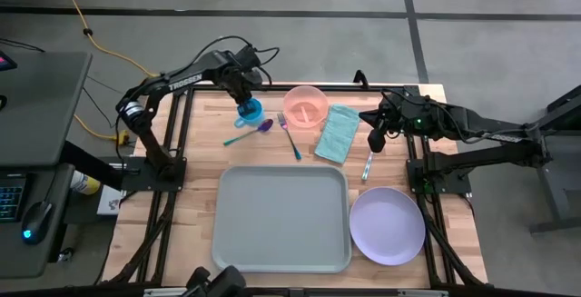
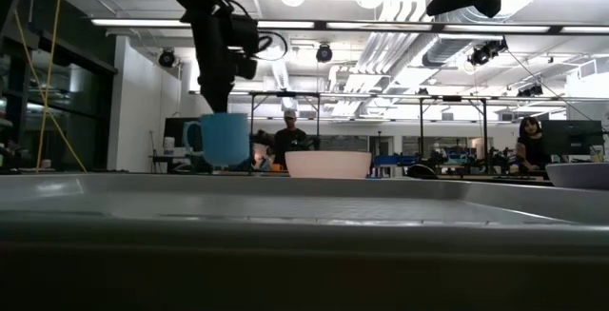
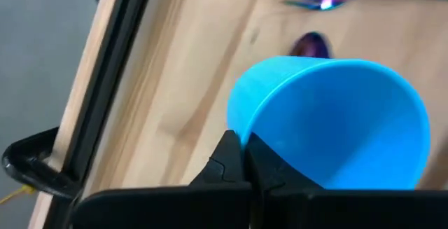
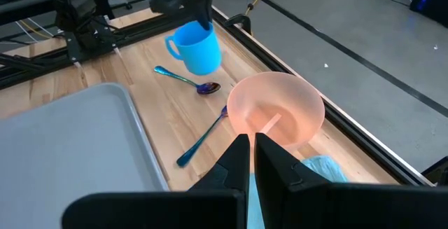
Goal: Set up tray
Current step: Put the blue mug on the serving tray
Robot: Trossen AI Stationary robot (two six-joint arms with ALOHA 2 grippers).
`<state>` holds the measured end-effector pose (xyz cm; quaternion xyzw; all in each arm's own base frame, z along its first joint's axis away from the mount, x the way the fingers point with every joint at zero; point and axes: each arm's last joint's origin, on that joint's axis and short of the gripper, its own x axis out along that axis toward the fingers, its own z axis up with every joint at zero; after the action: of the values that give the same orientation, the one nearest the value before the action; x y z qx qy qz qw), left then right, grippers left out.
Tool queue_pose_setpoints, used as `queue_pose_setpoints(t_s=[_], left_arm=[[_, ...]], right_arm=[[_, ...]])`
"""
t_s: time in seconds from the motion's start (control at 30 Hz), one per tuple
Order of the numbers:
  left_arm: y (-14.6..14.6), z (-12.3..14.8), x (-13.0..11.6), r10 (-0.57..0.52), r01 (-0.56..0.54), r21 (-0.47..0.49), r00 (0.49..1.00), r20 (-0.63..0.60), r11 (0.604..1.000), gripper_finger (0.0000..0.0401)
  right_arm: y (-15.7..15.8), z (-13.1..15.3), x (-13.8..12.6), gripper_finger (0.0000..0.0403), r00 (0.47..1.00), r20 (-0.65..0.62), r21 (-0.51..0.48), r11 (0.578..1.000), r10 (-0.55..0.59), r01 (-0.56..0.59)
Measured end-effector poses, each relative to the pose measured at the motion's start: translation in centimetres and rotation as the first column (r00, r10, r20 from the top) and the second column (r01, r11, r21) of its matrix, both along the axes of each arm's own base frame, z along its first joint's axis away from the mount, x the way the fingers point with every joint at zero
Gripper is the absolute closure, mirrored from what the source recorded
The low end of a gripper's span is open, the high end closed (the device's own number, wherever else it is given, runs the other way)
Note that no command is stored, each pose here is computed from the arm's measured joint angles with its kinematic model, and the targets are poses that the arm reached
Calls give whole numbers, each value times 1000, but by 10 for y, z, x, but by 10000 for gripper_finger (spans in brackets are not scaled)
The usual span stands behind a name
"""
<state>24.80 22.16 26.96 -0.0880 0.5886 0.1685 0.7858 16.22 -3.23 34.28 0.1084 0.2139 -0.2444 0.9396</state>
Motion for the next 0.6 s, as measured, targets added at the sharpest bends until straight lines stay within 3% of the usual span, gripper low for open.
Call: queue_pose_setpoints(t_s=[0.2,0.37,0.6], left_arm=[[-11,16,-1,-72,95,-117,980,186,989,387],[-26,20,13,-135,192,-170,943,303,966,387],[-62,22,40,-211,290,-196,915,344,937,387]], right_arm=[[0,0,0,402,1000,0,0,1000,0,0],[0,0,0,402,1000,0,0,1000,0,0],[0,0,0,402,1000,-4,-6,1000,3,-3]])
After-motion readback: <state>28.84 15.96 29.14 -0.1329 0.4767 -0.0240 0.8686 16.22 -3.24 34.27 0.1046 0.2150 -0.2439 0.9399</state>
